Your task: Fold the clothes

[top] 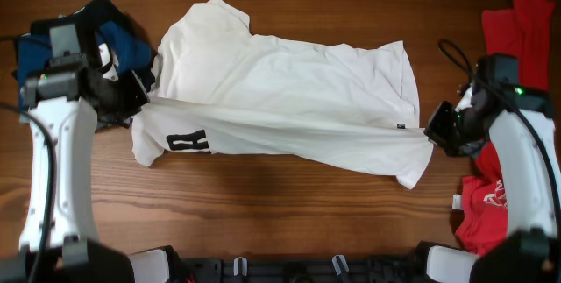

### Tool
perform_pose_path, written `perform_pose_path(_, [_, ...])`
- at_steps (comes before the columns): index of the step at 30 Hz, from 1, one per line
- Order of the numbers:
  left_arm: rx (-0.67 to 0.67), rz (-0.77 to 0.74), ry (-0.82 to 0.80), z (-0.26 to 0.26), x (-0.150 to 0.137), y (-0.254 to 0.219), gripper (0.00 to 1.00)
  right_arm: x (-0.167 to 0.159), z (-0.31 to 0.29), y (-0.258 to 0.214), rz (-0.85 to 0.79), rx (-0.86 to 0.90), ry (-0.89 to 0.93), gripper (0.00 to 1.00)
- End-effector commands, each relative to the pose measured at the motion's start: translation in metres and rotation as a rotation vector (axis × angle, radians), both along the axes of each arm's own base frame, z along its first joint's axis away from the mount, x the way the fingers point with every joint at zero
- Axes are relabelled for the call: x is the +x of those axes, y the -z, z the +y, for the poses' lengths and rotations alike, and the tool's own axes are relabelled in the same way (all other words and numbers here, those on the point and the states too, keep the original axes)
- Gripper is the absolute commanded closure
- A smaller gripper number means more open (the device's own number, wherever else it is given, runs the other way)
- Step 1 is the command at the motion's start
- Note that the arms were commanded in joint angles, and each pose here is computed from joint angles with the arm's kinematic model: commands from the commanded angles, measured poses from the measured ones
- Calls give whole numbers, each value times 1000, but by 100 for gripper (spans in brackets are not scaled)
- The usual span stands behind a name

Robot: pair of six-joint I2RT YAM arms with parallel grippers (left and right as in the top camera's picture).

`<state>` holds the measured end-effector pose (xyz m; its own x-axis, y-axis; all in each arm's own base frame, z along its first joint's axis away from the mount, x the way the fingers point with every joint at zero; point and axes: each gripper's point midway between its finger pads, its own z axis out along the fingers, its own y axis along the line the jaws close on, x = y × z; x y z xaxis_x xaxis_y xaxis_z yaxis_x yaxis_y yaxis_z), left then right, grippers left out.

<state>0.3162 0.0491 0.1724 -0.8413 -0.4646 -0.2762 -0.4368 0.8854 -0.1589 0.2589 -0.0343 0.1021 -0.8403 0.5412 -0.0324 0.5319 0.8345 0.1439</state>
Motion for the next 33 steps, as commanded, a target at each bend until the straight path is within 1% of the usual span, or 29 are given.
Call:
perform_pose_path(1, [-2,68,-32,9,18,36,96,5,-1,29,70,16,-44,96])
perform_pose_path(5, [-27,83,-25,8,31,55,96,14,-4,48,91,17,-44,96])
perform_pose_path(10, [-38,107,-21,7,34,68,96,30,-8,55,44,1,-67,96])
perform_pose_path(21, [-53,94,-9,3,38,68,96,46,-16,54,-19,-38,-67,96])
perform_pose_path(27, [-50,88,11,-4,41,68,96,47,-16,54,-26,-40,-67,96])
perform_pose_path(30, [-49,59,22,-6,47,64,96,51,-11,49,-48,-13,-76,96])
perform_pose_path(33, [-88,-46,43,-13,64,36,96,63,-12,26,-104,-21,-98,96])
